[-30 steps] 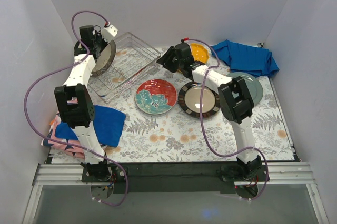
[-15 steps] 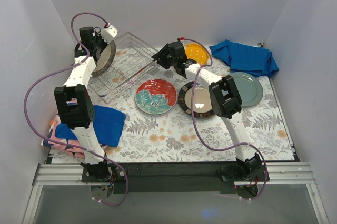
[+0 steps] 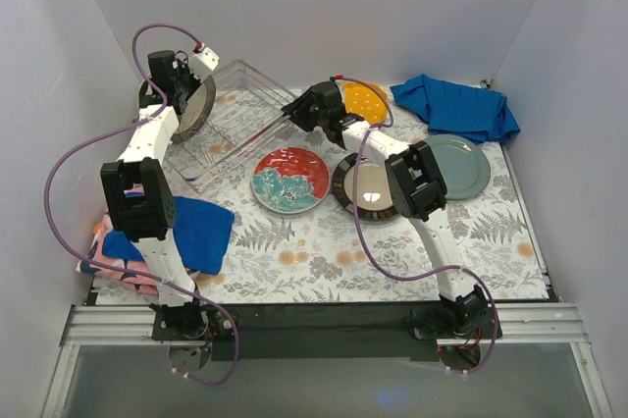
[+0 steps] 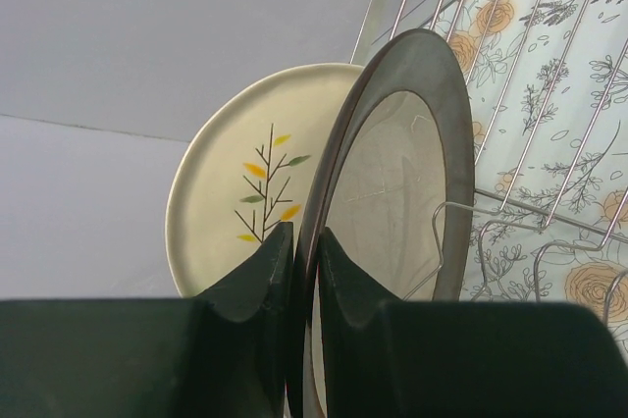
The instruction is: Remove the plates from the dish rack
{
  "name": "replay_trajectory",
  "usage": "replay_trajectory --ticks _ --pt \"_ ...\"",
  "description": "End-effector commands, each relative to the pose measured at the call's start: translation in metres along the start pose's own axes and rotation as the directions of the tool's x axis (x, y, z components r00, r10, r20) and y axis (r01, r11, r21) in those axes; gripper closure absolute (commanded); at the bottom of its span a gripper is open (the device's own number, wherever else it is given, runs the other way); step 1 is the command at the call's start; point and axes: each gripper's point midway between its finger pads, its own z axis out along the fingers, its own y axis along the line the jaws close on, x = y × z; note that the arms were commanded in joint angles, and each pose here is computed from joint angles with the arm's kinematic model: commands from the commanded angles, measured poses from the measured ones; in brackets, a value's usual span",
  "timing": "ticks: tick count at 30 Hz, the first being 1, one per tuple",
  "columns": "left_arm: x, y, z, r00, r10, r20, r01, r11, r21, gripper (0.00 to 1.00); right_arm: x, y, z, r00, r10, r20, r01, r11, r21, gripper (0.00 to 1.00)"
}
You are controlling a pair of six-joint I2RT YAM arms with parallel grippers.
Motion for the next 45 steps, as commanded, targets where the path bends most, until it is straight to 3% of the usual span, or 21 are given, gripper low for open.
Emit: replay_trajectory --ticks 1,3,8,15,20,29,34,40,45 --pt "-0.032 0.076 -0.028 0.997 0.011 0.078 0.009 0.969 -0.247 1.00 0.004 -0.038 0.010 1.000 -0.028 -0.006 0.029 0.999 0.044 0.91" --pt "-0.024 0.082 -0.026 0.998 0.026 0.054 -0.011 0.964 -0.265 1.00 0.004 -0.035 0.011 0.997 -0.083 -0.008 0.083 0.996 0.018 0.99" --pt "-0.008 0.107 -0.026 0.998 -0.019 0.057 0.036 0.949 -0.314 1.00 0.004 -0.037 0.007 0.995 -0.092 -0.024 0.092 0.996 0.004 0.99" --pt "-0.032 0.126 -0.030 0.991 -0.054 0.120 0.094 0.928 -0.360 1.00 0.004 -0.045 0.004 0.994 -0.102 -0.034 0.103 0.995 0.016 0.99" --pt "-0.046 0.139 -0.037 0.993 0.000 0.115 0.048 0.910 -0.411 1.00 0.003 -0.046 0.004 0.994 -0.099 -0.048 0.099 0.995 -0.013 0.99" --pt "-0.015 0.130 -0.016 0.996 -0.008 0.090 0.038 0.938 -0.346 1.00 0.003 -0.053 0.005 0.990 -0.129 -0.048 0.129 0.992 -0.013 0.99" --pt "0.007 0.138 -0.022 1.000 0.009 0.018 0.000 0.905 -0.426 1.00 -0.001 -0.044 0.004 0.988 -0.152 -0.041 0.150 0.988 -0.044 0.99" --pt "0.009 0.134 -0.035 0.997 0.003 0.076 0.030 0.904 -0.426 1.00 -0.008 -0.051 0.005 0.987 -0.157 -0.029 0.156 0.987 -0.025 0.99" --pt "-0.006 0.141 -0.020 0.994 0.028 0.106 0.018 0.912 -0.410 1.00 -0.007 -0.055 0.004 0.985 -0.167 -0.036 0.166 0.986 -0.021 0.99"
